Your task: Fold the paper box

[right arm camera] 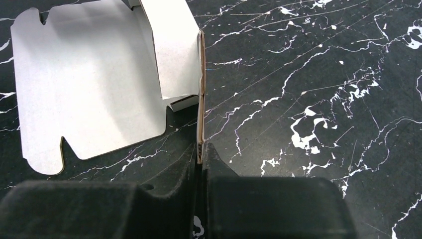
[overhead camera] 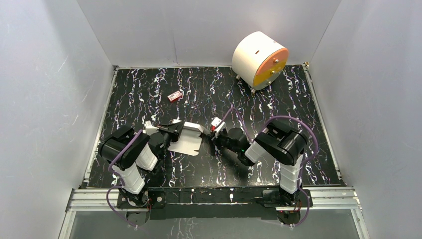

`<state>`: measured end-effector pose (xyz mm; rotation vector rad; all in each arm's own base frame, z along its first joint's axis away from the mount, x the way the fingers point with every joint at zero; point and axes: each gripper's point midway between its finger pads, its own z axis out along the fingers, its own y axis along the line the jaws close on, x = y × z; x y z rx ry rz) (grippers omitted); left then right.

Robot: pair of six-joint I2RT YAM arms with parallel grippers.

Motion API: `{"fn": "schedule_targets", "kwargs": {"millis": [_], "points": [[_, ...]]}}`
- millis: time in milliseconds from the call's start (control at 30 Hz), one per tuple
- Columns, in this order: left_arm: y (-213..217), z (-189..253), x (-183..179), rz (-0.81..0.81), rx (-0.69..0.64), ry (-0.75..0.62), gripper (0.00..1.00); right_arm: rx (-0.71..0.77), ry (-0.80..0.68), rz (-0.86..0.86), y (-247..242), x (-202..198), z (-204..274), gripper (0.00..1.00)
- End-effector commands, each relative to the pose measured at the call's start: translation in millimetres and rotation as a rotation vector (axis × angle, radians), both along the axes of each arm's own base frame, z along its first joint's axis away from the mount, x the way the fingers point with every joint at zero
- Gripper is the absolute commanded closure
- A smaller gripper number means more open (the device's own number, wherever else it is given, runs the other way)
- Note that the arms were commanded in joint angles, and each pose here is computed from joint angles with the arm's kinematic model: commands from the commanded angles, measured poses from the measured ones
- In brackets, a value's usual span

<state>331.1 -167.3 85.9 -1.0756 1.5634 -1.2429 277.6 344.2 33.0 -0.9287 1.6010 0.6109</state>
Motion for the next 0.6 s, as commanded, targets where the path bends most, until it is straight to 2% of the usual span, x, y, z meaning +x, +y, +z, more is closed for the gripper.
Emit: {"fn": "schedule_targets", "kwargs": {"millis": [0, 167, 300, 467, 567], "points": [[11, 17, 1, 0.046, 0.012, -0.078, 1.00, 0.049, -0.057, 0.033, 6, 0, 24, 0.88], [12, 21, -2, 0.052, 0.014, -0.089, 1.00, 0.094, -0.027, 0.068, 16, -5, 33, 1.00], [3, 26, -6, 0.042, 0.012, -0.106, 1.00, 0.120, -0.002, 0.016, 18, -1, 39, 1.00], [-5, 35, -15, 0.037, -0.005, -0.127, 1.00, 0.114, -0.007, -0.176, 6, 20, 43, 1.00], [-14, 38, -21, 0.017, -0.018, -0.135, 1.00, 0.115, -0.020, -0.219, 5, 24, 47, 1.00]]}}
